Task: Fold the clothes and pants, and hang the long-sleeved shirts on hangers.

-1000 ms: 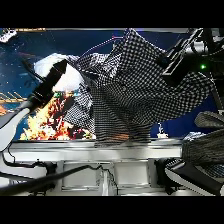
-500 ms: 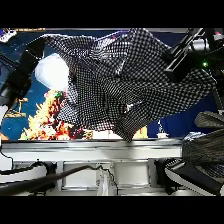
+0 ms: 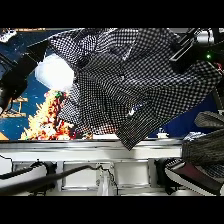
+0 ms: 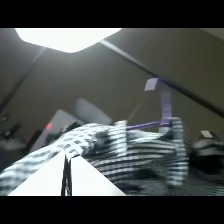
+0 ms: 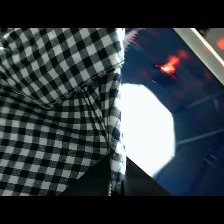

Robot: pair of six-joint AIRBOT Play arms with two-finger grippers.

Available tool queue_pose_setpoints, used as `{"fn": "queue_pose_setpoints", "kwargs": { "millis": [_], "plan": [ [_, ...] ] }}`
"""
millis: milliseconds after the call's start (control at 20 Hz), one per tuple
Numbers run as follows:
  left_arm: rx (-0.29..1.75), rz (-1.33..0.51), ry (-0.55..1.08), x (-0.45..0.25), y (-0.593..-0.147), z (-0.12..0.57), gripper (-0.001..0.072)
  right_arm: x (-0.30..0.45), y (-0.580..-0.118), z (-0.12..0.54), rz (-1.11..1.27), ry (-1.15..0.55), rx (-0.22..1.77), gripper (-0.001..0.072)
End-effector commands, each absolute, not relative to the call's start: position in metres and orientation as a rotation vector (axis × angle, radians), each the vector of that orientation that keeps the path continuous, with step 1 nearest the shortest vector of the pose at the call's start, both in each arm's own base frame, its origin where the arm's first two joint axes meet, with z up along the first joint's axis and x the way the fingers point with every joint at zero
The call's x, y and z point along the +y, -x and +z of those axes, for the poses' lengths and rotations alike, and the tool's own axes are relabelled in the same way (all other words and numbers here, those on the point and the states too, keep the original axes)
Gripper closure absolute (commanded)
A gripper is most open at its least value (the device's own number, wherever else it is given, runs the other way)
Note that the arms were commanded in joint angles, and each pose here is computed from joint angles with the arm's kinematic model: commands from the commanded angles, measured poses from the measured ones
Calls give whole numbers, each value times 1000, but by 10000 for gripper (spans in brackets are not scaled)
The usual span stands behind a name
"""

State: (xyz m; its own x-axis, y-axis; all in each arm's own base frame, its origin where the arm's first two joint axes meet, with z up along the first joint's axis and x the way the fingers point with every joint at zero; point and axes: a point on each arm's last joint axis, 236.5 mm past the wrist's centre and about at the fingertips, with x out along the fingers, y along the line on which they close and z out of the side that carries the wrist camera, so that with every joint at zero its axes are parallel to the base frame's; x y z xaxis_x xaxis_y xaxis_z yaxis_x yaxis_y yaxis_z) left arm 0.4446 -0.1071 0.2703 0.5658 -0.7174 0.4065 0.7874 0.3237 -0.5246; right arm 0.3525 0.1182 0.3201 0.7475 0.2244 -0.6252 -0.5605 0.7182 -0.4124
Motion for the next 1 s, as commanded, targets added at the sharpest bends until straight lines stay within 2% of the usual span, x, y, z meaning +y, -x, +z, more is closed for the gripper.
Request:
{"fn": "queue_pose_setpoints", "kwargs": {
  "millis": [0,100,300,500,700,800,950],
  "plan": [
    [-247,-1058,766,-111,-411,329,697,111,-359,317,426,648,589,691],
    [-322,-962,785,-99,-413,364,697,116,-358,309,451,644,616,691],
    [-366,-802,701,-81,-431,395,697,123,-352,302,487,653,644,691],
    [-380,-868,688,-106,-421,413,697,143,-349,298,545,708,630,691],
    [-268,-917,503,-157,-419,387,696,160,-347,295,578,739,617,691],
    [-212,-892,447,-170,-426,371,697,162,-344,293,585,744,627,691],
    [-211,-785,513,-155,-445,374,696,161,-345,278,595,754,679,692]
  ]
}}
